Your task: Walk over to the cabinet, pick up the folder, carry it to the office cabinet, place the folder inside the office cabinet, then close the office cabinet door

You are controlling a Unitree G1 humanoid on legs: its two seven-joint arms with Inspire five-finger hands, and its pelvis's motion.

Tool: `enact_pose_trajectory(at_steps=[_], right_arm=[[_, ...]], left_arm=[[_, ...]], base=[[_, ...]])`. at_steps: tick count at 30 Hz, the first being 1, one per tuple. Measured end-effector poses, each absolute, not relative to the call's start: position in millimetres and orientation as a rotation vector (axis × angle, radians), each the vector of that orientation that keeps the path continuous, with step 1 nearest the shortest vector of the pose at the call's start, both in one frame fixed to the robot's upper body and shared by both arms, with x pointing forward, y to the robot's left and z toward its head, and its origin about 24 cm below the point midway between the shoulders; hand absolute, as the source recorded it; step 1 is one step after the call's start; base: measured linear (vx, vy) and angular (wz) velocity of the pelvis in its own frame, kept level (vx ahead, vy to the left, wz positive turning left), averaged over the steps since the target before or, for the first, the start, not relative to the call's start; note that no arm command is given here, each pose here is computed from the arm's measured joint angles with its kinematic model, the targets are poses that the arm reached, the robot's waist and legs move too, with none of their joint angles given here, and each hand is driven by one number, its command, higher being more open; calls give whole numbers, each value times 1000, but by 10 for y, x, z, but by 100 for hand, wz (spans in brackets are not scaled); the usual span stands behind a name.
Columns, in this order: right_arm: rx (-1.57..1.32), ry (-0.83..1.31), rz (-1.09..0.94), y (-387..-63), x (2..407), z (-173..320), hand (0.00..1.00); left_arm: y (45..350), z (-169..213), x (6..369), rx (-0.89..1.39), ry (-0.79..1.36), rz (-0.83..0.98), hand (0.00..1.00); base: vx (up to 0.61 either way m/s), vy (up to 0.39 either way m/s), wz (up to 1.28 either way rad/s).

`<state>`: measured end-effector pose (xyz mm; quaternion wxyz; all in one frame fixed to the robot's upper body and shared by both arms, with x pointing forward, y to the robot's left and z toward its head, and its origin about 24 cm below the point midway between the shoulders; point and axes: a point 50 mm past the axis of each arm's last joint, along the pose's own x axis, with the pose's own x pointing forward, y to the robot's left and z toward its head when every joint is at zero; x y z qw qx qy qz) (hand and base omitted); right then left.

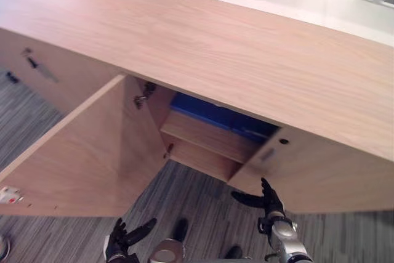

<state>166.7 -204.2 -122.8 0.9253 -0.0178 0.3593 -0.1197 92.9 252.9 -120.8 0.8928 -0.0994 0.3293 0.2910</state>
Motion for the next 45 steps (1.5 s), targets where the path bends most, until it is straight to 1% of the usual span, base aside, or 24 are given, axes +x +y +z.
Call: enact_pose_trajectory(at_steps=[3,6,8,10,11,13,17,21,23,25,28,31,35,38,41,45], right_arm=[[-34,729,-247,-2040,1696,-1215,100],[-32,698,-243,-2022,1821,-1162,100],[-34,680,-241,-2011,1899,-1129,100],[-35,669,-237,-1981,1958,-1106,100],[-36,668,-236,-1976,1961,-1106,100],[-59,669,-213,-1947,1966,-1107,100],[-91,680,-177,-1917,1942,-1125,100],[-98,699,-161,-1935,1907,-1146,100],[-114,695,-146,-1951,1915,-1136,100],[-131,689,-124,-1972,1920,-1123,100],[-126,681,-110,-1956,1913,-1114,100],[-128,674,-94,-1930,1879,-1111,100],[-126,675,-84,-1920,1875,-1113,100],[-124,693,-83,-1930,1810,-1143,100],[-120,698,-79,-1928,1766,-1154,100],[-117,690,-77,-1918,1776,-1142,100]], left_arm=[[2646,-1044,991,-207,570,641,100],[2740,-934,898,-213,510,693,100],[2820,-897,806,-242,481,767,100],[2957,-837,653,-297,429,914,100],[2999,-817,622,-307,412,950,100],[3170,-634,494,-302,315,1078,100],[3434,-277,380,-212,156,1183,100],[3627,66,536,-109,13,1126,100],[3653,122,633,-94,-11,1089,100],[3621,152,809,-82,-17,1000,100],[3540,140,970,-45,6,889,100],[3509,159,1110,-18,2,829,100],[3541,182,1224,31,8,793,100],[3625,207,1315,50,9,802,100],[3688,240,1323,82,18,795,100],[3661,217,1327,83,29,790,100]], base=[[-42,5,62],[-89,-28,30],[-99,-49,9],[-92,-37,-4],[-92,-37,-5],[-81,-38,-1],[-6,-33,-10],[25,-40,5],[6,-15,3],[0,0,0],[-32,-19,-26],[-52,-25,-37],[-44,-21,-38],[-30,-40,-10],[-8,-30,-4],[-9,-4,-9]])
